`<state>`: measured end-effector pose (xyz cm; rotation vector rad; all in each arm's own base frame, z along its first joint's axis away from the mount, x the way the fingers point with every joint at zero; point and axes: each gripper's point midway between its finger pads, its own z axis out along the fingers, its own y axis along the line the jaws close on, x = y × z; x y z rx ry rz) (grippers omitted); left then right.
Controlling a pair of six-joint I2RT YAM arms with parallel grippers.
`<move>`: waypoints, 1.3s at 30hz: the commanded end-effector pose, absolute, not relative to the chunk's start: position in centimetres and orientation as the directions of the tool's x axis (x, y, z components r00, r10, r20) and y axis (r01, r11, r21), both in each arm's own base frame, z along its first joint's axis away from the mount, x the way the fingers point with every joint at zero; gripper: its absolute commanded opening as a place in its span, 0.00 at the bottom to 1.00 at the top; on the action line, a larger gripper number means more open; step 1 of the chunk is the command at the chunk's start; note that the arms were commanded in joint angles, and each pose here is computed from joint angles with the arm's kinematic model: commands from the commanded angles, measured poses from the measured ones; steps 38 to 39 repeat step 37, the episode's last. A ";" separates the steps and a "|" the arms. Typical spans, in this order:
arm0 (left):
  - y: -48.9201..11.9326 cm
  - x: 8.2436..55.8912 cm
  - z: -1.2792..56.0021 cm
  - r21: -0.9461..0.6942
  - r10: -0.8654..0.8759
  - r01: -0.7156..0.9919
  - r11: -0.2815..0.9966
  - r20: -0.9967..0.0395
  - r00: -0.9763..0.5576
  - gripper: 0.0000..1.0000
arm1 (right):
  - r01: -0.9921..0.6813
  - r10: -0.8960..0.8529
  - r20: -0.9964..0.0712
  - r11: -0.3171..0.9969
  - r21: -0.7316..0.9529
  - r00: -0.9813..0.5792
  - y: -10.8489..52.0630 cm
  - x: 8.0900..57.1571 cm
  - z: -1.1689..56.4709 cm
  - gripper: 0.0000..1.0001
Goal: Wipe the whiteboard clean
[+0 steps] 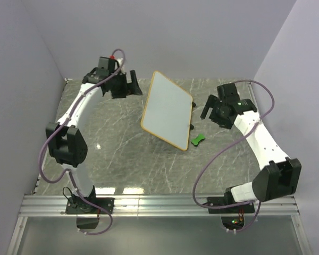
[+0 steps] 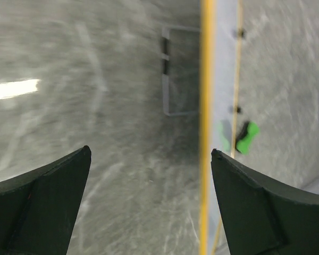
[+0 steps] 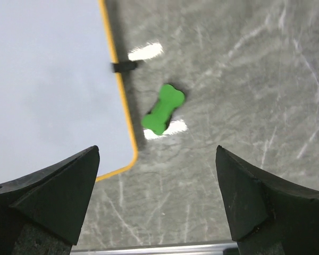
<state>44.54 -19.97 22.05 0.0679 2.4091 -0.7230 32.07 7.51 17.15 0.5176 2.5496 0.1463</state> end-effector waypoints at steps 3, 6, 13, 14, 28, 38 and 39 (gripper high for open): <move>-12.4 44.7 26.1 -0.384 -0.267 0.027 0.923 -0.687 -0.676 0.99 | 0.138 0.410 -0.627 0.890 0.436 -0.662 10.8 33.6 24.5 0.95; -9.1 43.5 26.7 -0.381 -0.327 -0.050 0.923 -0.708 -0.626 0.99 | -0.061 0.407 -0.737 0.854 0.517 -0.540 13.0 32.7 29.6 0.96; -8.2 38.8 24.7 -0.390 -0.343 -0.054 0.919 -0.726 -0.595 0.99 | -0.282 0.475 -0.783 0.749 0.599 -0.403 14.4 28.9 35.0 1.00; -8.0 38.0 23.4 -0.383 -0.341 -0.067 0.921 -0.713 -0.612 0.99 | -0.279 0.476 -0.780 0.748 0.602 -0.406 14.3 28.6 34.9 1.00; -6.2 32.6 21.1 -0.339 -0.342 -0.129 0.932 -0.705 -0.622 0.98 | -0.267 0.458 -0.800 0.775 0.573 -0.387 13.1 26.3 35.5 1.00; -6.3 33.1 22.1 -0.343 -0.343 -0.119 0.932 -0.719 -0.605 0.99 | -0.288 0.460 -0.792 0.758 0.586 -0.402 13.7 26.5 36.7 0.99; -6.3 33.1 22.1 -0.343 -0.343 -0.119 0.932 -0.719 -0.605 0.99 | -0.288 0.460 -0.792 0.758 0.586 -0.402 13.7 26.5 36.7 0.99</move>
